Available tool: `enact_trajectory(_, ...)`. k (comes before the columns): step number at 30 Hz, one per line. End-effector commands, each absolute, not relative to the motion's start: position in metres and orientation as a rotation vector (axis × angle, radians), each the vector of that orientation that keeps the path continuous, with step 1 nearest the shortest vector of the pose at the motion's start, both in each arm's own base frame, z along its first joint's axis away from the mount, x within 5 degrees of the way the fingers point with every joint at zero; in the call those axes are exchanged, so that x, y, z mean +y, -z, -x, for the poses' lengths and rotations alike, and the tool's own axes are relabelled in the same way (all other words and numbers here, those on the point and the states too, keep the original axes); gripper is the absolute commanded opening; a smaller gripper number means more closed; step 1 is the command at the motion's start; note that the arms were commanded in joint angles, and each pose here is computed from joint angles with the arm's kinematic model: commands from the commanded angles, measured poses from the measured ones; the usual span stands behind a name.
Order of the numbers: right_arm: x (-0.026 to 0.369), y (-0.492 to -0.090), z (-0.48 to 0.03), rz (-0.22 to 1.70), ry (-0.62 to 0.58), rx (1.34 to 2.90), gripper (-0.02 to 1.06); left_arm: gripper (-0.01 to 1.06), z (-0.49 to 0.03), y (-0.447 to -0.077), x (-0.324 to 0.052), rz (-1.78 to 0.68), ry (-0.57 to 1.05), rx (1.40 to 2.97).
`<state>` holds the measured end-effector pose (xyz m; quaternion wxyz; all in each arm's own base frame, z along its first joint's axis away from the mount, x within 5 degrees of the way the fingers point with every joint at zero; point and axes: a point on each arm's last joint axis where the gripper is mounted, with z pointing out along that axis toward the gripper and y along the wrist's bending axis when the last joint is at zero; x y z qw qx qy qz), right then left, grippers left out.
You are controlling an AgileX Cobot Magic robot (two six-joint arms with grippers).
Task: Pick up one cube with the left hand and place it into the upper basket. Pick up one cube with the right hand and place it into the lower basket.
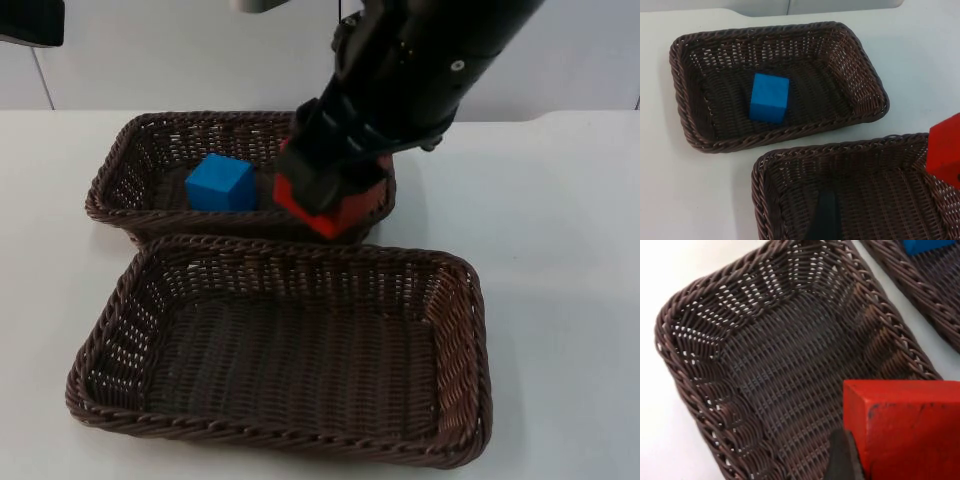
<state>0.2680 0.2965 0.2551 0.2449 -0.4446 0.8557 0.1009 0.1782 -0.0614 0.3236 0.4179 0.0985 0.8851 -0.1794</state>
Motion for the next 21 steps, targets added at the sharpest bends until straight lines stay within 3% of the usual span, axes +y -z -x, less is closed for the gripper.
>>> enact_trajectory(1,0.303,-0.261,-0.262,1.226,-0.303,2.300,0.00,0.68,-0.176,-0.324,-0.062,-0.245,0.462,2.217)
enact_trajectory(17,0.313,-0.261,-0.250,1.270,-0.318,2.273,0.00,0.68,-0.177,-0.324,-0.062,-0.248,0.458,2.217)
enact_trajectory(21,0.318,-0.242,-0.254,1.290,-0.300,2.312,0.00,0.68,-0.177,-0.324,-0.062,-0.249,0.456,2.217)
